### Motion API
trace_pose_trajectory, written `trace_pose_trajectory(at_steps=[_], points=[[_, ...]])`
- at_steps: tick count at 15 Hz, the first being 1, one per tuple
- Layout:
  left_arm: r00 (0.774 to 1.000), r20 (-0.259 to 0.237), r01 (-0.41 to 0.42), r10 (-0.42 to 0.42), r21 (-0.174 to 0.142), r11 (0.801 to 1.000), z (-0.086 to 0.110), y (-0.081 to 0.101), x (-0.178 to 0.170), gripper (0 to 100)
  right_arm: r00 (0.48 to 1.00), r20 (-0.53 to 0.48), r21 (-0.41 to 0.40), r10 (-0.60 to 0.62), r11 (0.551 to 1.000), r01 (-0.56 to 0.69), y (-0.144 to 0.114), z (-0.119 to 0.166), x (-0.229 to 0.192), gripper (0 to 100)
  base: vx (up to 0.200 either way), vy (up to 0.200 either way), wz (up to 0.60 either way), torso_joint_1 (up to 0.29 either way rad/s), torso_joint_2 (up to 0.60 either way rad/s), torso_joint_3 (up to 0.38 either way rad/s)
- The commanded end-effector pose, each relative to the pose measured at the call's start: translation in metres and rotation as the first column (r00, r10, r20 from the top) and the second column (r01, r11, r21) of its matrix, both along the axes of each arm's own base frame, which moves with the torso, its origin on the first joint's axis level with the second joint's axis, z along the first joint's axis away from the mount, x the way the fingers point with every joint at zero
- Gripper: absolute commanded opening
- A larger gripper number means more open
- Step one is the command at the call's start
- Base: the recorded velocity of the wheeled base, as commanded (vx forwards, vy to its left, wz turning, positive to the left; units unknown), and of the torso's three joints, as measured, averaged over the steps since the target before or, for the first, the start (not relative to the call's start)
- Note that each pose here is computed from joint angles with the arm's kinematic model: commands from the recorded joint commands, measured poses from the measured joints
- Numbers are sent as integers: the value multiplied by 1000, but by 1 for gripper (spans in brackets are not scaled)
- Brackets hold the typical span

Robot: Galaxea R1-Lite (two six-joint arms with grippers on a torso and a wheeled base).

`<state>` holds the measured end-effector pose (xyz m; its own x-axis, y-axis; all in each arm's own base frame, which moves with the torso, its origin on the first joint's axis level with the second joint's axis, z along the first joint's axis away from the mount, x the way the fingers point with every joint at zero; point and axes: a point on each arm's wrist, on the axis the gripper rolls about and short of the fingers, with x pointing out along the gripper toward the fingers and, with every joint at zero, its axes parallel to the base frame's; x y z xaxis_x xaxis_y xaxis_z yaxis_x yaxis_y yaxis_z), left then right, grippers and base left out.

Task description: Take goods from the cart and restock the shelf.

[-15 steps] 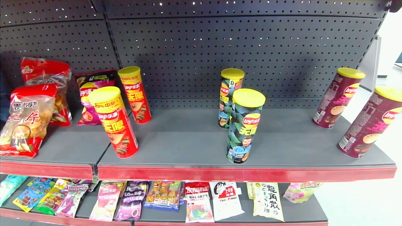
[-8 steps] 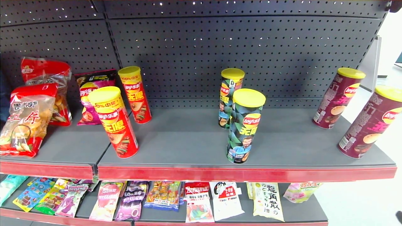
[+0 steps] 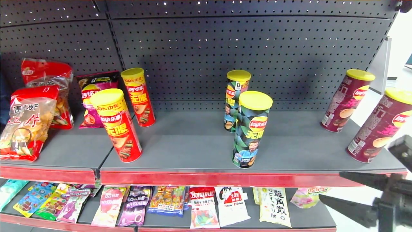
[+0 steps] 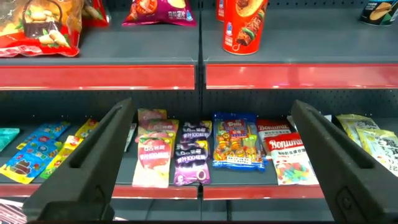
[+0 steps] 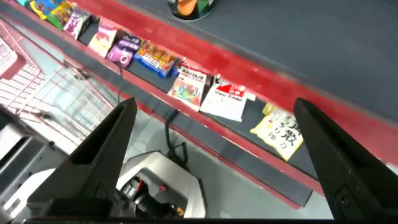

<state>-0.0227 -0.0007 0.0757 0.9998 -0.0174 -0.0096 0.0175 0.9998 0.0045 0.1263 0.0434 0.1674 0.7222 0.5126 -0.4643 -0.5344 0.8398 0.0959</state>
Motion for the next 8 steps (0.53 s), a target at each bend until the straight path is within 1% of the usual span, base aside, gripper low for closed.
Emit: trace_pose_trajectory(at_steps=[1,2,3,5,6,8], points=[[1000,0,-1,1,0,1000,0,0,0,100,994,-106,-38,2,999,-6,16,-19,43,100,0,0,0,0,0,0],[1000,0,-1,1,0,1000,0,0,0,100,994,-98,-76,-43,996,35,24,-28,63,100,0,0,0,0,0,0],[1000,0,-1,1,0,1000,0,0,0,100,995,-95,-85,-40,996,32,30,-29,71,100,0,0,0,0,0,0],[1000,0,-1,1,0,1000,0,0,0,100,992,-97,-120,-80,990,68,36,-33,87,100,0,0,0,0,0,0],[1000,0,-1,1,0,1000,0,0,0,100,992,-96,-123,-86,990,74,37,-32,88,100,0,0,0,0,0,0],[1000,0,-1,1,0,1000,0,0,0,100,990,-95,-117,-103,989,92,47,-31,106,100,0,0,0,0,0,0]])
